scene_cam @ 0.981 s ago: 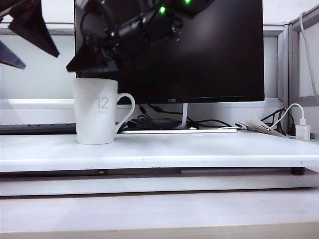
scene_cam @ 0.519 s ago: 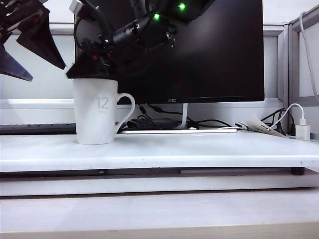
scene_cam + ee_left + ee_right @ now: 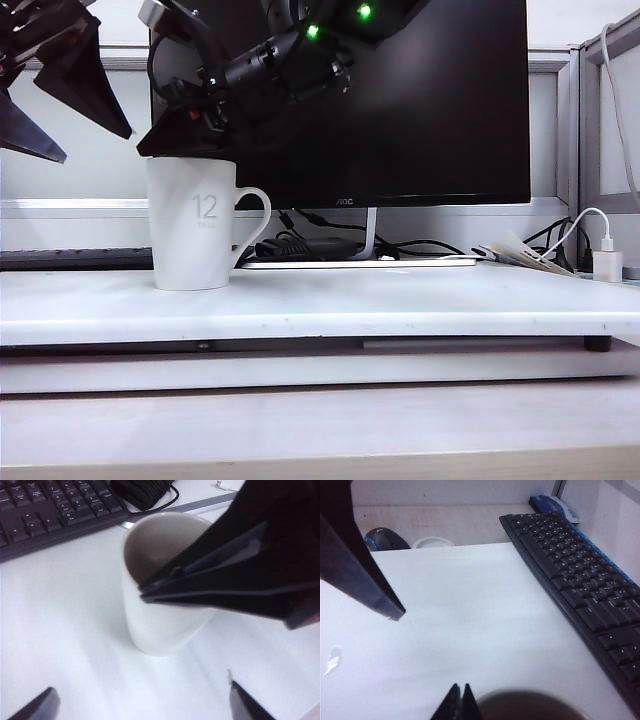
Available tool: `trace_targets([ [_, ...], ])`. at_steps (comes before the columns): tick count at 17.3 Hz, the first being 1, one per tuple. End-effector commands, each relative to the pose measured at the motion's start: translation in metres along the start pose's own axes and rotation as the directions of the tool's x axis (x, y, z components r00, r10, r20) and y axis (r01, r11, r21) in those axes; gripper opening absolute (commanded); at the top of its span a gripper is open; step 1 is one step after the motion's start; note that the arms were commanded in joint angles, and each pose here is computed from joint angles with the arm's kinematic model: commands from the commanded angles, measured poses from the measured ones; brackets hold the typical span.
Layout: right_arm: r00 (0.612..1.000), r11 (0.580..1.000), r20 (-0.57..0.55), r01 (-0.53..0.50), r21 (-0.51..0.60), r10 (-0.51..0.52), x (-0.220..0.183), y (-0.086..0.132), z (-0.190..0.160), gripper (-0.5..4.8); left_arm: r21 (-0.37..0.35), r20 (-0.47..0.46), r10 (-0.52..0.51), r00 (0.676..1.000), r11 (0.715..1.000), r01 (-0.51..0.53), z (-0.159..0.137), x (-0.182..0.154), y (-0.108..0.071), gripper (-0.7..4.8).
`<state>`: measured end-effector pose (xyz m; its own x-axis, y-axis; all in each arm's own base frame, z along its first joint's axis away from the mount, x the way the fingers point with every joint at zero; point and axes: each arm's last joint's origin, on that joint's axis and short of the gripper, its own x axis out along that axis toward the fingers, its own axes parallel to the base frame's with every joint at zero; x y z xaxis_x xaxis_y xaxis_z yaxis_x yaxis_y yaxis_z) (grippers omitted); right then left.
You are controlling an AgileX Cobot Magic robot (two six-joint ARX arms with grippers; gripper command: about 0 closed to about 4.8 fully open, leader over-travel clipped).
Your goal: Pick up a spoon and stir the liquid in the cup.
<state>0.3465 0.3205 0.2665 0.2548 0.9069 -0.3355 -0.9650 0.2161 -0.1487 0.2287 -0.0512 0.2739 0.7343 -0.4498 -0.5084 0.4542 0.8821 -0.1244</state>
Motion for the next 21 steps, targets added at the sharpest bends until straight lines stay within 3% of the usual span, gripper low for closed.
trace_targets([
  [1, 0.998, 0.999, 0.045, 0.036, -0.016, -0.035, -0.023, -0.004, 0.023, -0.05, 0.015, 0.055, -0.011, 0.998, 1.0, 0.01, 0.006, -0.001, 0.0, 4.79],
  [5, 0.989, 0.994, 0.102, 0.111, -0.018, -0.109, -0.053, -0.019, 0.041, -0.05, 0.033, 0.086, -0.057, 0.995, 0.998, 0.055, 0.009, 0.0, -0.003, 4.79],
  [10, 0.96, 0.991, 0.258, 0.086, 0.106, -0.111, -0.076, -0.041, 0.051, -0.05, 0.076, 0.057, -0.131, 0.99, 0.989, 0.127, 0.007, 0.02, -0.022, 4.79],
  [15, 0.964, 0.988, 0.249, 0.064, 0.138, -0.097, -0.075, -0.041, 0.048, -0.05, 0.074, 0.08, -0.046, 0.996, 0.996, 0.041, 0.009, 0.022, -0.017, 4.79],
  [21, 0.974, 0.977, 0.217, 0.013, 0.214, -0.061, -0.06, -0.045, 0.03, -0.05, 0.087, 0.125, -0.029, 0.992, 0.996, 0.018, 0.014, 0.021, -0.015, 4.79],
])
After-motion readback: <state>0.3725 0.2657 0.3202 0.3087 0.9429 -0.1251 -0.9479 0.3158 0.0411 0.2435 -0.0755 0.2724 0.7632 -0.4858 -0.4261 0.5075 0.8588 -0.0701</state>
